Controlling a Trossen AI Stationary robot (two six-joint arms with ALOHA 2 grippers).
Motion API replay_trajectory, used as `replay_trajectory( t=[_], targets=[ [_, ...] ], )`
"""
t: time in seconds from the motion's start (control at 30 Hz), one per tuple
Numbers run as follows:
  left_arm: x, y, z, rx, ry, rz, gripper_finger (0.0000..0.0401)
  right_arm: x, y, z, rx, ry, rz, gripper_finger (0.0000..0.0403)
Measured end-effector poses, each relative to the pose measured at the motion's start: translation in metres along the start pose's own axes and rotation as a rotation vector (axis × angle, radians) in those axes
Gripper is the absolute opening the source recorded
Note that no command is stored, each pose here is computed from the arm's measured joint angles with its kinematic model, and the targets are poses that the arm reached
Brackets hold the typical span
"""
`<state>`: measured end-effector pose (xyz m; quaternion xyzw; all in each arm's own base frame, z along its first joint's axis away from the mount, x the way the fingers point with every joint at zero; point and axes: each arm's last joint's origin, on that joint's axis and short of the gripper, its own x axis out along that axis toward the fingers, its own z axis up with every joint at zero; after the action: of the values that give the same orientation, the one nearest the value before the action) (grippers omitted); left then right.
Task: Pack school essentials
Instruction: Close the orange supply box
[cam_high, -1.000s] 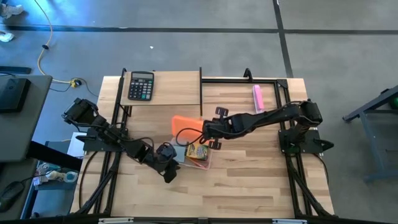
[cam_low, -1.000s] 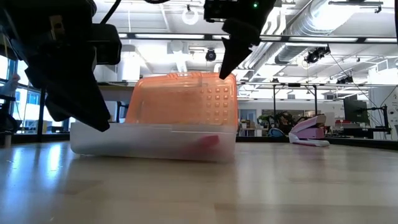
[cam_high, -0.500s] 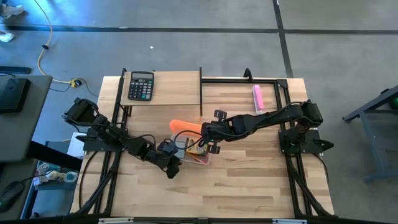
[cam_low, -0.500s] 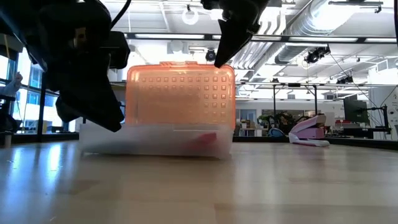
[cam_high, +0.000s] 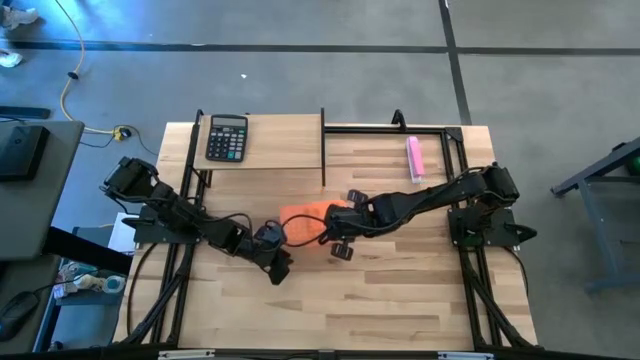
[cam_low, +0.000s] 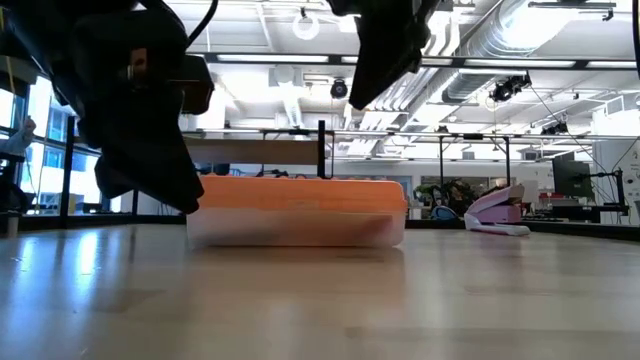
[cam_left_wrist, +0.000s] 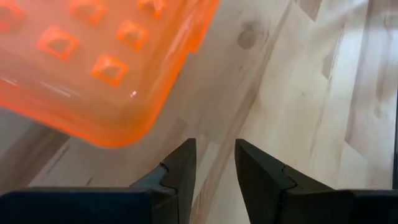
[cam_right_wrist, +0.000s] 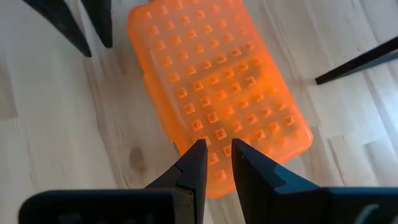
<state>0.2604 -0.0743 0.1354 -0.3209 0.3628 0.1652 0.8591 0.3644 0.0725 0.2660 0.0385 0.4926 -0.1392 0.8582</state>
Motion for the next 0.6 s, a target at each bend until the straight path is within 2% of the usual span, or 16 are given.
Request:
replay_trajectory(
  t=[0.27, 0.43, 0.6],
  targets=[
    [-0.008, -0.007, -0.004, 0.018, -0.013, -0.031, 0.0101, 0.005, -0.012, 0.005, 0.077, -0.003, 0.009, 0.0064],
    [-0.025, -0.014, 0.002, 0.011, -0.083, -0.071, 0.0101, 0.017, -0.029, 0.007, 0.123, 0.048, 0.052, 0.0064],
    [-0.043, -0.019, 0.016, 0.072, -0.21, -0.06, 0.0101, 0.032, -0.036, 0.009, 0.151, 0.097, 0.108, 0.0064]
  ],
)
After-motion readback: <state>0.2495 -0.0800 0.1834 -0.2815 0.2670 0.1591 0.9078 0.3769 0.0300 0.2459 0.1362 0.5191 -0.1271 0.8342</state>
